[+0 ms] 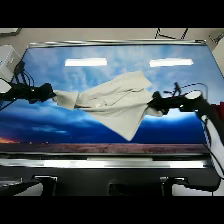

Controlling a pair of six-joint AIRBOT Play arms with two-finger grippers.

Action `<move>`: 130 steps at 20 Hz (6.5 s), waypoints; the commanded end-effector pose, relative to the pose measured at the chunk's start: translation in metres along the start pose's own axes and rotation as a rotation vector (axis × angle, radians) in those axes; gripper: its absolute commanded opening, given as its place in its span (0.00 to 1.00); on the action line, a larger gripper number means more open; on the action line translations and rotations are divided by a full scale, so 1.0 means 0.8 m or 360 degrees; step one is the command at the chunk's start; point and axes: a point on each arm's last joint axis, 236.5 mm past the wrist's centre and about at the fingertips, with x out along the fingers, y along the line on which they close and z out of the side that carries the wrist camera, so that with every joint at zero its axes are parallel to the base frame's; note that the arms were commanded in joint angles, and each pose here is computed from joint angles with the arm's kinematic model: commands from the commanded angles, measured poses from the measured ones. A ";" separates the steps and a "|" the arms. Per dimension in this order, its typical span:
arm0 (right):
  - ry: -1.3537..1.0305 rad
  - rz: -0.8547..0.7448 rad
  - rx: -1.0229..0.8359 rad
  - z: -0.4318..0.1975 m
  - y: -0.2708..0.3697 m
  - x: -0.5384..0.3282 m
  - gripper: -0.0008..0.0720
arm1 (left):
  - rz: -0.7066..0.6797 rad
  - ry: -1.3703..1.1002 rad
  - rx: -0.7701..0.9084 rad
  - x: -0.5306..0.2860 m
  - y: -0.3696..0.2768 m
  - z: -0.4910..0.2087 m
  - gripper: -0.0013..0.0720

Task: Fold the clothes and pants, and hang the long-sleeved shirts on hangers.

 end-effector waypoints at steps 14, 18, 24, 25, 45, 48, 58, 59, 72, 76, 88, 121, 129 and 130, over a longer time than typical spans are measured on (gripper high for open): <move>0.0889 -0.0273 0.0030 -0.194 -0.133 0.000 0.72 | -0.0037 0.0492 -0.0105 0.077 0.004 -0.123 0.06; 0.0885 -0.0274 -0.0107 -0.218 -0.105 0.036 0.79 | -0.0052 0.0487 -0.0111 0.076 0.000 -0.123 0.06; 0.0764 -0.0248 -0.0152 -0.213 -0.067 0.063 0.07 | -0.0093 0.0413 -0.0028 0.064 -0.014 -0.102 0.06; 0.0719 -0.0233 -0.0234 -0.197 -0.052 0.055 0.06 | -0.0114 0.0343 0.0031 0.053 -0.023 -0.084 0.06; -0.2123 0.0350 -0.1570 -0.125 0.416 -0.666 0.07 | -0.0708 -0.2366 0.0858 -0.724 -0.302 0.018 0.05; -0.1773 0.0188 -0.1508 -0.070 0.384 -0.588 0.07 | -0.0429 -0.2053 0.0836 -0.615 -0.266 0.073 0.05; -0.0026 -0.0102 -0.0304 0.103 0.068 -0.103 0.07 | -0.0238 -0.0577 0.0384 -0.001 -0.134 0.115 0.06; 0.0096 -0.0066 -0.0191 0.095 0.056 -0.075 0.07 | -0.0267 -0.0471 0.0336 0.034 -0.134 0.100 0.06; 0.0435 -0.0693 -0.0120 0.050 -0.107 -0.150 0.90 | 0.0110 0.0596 -0.0056 0.020 0.053 -0.045 0.99; 0.0526 -0.0720 -0.0025 -0.042 -0.168 -0.136 0.90 | 0.0045 0.0853 -0.0149 0.052 0.066 -0.156 0.99; 0.0711 -0.0518 0.0126 -0.151 -0.188 -0.093 0.90 | -0.0243 0.0951 -0.0075 0.139 -0.040 -0.296 0.80; -0.1724 0.0399 -0.1589 -0.064 0.405 -0.555 0.07 | -0.0346 -0.1835 0.0778 -0.598 -0.280 0.073 0.06; -0.2008 0.0589 -0.1597 -0.148 0.429 -0.641 0.07 | -0.0946 -0.2458 0.0790 -0.761 -0.317 -0.006 0.05; -0.1981 0.0559 -0.1593 -0.142 0.426 -0.634 0.07 | -0.0852 -0.2432 0.0808 -0.747 -0.313 0.005 0.05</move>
